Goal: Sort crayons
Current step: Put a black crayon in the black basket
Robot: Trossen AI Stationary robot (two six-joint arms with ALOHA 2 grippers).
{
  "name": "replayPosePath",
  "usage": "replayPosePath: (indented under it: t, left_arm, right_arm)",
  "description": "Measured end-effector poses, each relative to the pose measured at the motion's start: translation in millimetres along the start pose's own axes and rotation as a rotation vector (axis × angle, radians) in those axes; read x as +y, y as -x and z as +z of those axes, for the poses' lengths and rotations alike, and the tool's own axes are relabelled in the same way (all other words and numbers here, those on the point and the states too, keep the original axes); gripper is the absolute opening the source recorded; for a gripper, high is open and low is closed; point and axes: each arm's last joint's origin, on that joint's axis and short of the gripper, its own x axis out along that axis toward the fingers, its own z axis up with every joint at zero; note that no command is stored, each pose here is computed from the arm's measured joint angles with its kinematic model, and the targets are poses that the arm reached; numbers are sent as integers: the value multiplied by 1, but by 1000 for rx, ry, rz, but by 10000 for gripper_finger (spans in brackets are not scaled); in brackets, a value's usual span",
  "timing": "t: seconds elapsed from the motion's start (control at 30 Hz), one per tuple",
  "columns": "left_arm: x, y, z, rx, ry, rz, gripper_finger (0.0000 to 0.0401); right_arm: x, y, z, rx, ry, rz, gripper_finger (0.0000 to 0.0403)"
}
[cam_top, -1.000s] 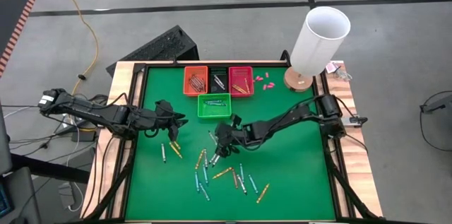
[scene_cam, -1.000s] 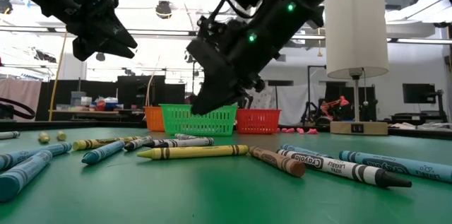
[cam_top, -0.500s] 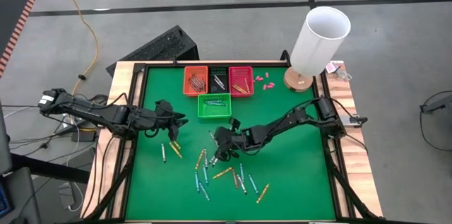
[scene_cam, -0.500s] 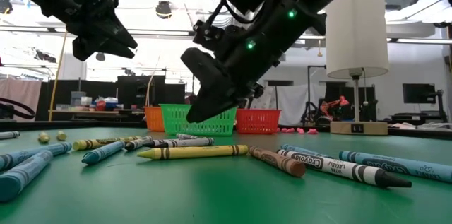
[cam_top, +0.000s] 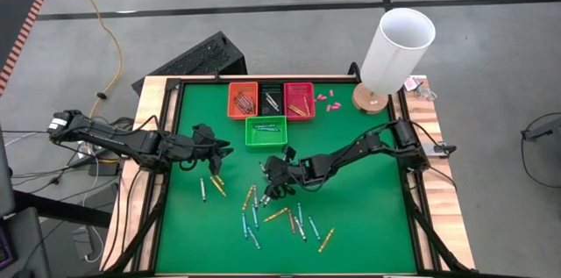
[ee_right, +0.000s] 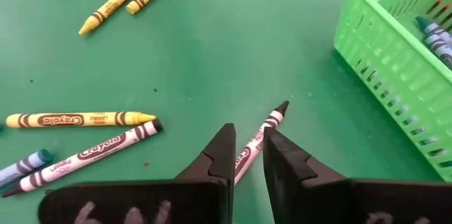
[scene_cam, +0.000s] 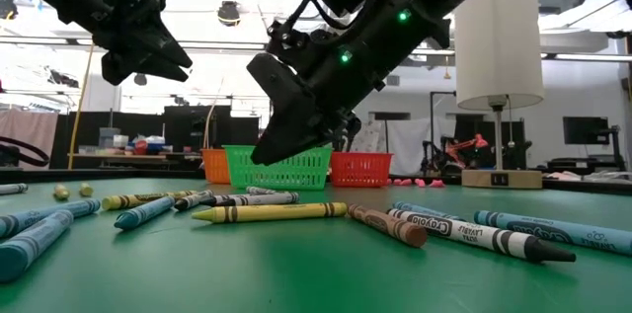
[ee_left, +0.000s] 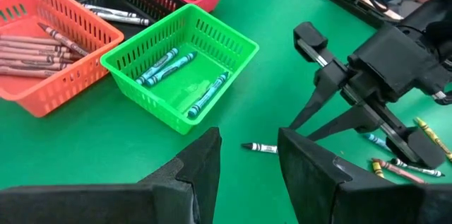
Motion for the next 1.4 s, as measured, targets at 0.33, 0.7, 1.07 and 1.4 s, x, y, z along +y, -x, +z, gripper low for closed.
replayPosePath:
  t: [0.33, 0.7, 1.07, 1.4]
  left_arm:
    - [0, 0, 0, 0, -1, 0, 131]
    - [0, 0, 0, -1, -1, 2, 131]
    - [0, 0, 0, -2, -1, 2, 131]
    - [0, 0, 0, -2, -1, 3, 131]
  right_arm:
    - [-1, -1, 4, -35, -17, 10, 92]
    - [-2, -1, 4, -33, -27, -1, 192]
    - [-3, -2, 0, 0, -11, -18, 173]
    - [-2, -15, -16, 41, -7, -32, 172]
